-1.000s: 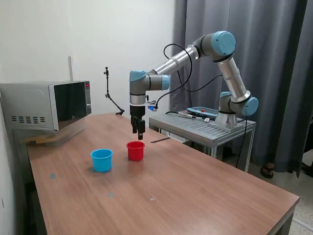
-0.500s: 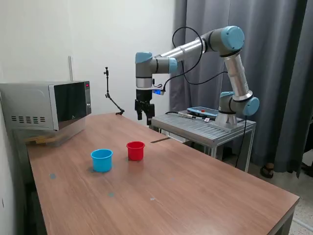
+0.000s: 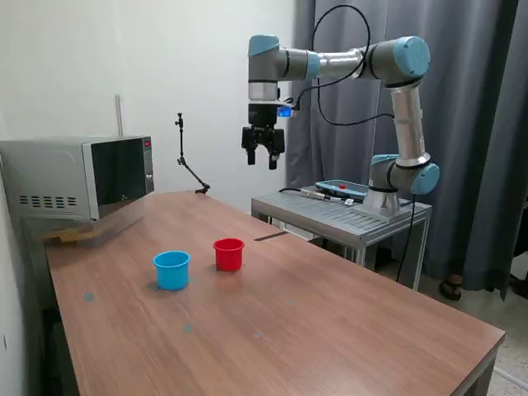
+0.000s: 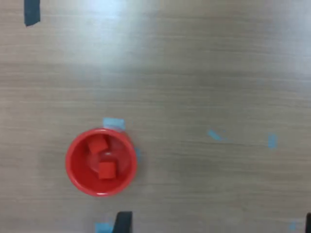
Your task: Place red objects in the red bin, and blue objects in the blue bin.
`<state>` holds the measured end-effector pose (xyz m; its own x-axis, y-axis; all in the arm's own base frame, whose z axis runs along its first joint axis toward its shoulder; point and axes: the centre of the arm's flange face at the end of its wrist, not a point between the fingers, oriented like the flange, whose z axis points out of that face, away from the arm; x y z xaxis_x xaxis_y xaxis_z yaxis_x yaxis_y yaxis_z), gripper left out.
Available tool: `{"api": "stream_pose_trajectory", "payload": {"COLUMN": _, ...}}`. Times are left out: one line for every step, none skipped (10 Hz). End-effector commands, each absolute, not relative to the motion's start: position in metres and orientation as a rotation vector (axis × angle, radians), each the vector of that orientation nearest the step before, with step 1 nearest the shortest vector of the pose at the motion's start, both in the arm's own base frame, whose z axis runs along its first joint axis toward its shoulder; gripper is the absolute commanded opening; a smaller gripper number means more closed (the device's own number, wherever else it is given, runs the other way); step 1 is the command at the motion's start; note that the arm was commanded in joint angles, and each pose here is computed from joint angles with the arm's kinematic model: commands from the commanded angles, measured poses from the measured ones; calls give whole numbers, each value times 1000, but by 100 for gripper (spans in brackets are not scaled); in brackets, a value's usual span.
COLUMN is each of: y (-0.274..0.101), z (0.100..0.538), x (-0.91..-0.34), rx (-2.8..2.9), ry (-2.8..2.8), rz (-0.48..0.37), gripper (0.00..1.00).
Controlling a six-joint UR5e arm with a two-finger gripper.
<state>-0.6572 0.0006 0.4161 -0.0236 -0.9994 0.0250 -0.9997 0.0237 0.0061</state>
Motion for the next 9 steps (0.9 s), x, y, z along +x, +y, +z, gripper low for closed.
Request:
{"api": "stream_pose_trajectory", "payload": {"y": -14, "z": 459, "x": -627, "rx": 2190, "ry": -2208, "rz": 69, "gripper": 100}}
{"api": "stream_pose_trajectory", "payload": {"y": -24, "z": 479, "x": -609, "rx": 2204, "ry": -2188, "rz": 63, "gripper": 100}}
{"api": "stream_pose_trajectory", "payload": {"y": -26, "z": 503, "x": -594, "rx": 2191, "ry": -2173, "rz": 18, "gripper": 100}}
{"api": "stream_pose_trajectory", "payload": {"y": -29, "z": 510, "x": -586, "rx": 2195, "ry": -2174, "rz": 25, "gripper": 100}}
{"api": "stream_pose_trajectory", "payload": {"y": -31, "z": 510, "x": -581, "rx": 2203, "ry": -2187, "rz": 56, "gripper": 100}}
{"api": "stream_pose_trajectory", "payload": {"y": -35, "z": 527, "x": -569, "rx": 2194, "ry": -2172, "rz": 20, "gripper": 100}}
{"api": "stream_pose_trajectory", "payload": {"y": -40, "z": 531, "x": -553, "rx": 2196, "ry": -2168, "rz": 16, "gripper": 100}}
{"api": "stream_pose_trajectory", "payload": {"y": -44, "z": 533, "x": -535, "rx": 2196, "ry": -2172, "rz": 19, "gripper": 100}}
{"api": "stream_pose_trajectory", "payload": {"y": -59, "z": 538, "x": -517, "rx": 2219, "ry": -2155, "rz": 32, "gripper": 100}}
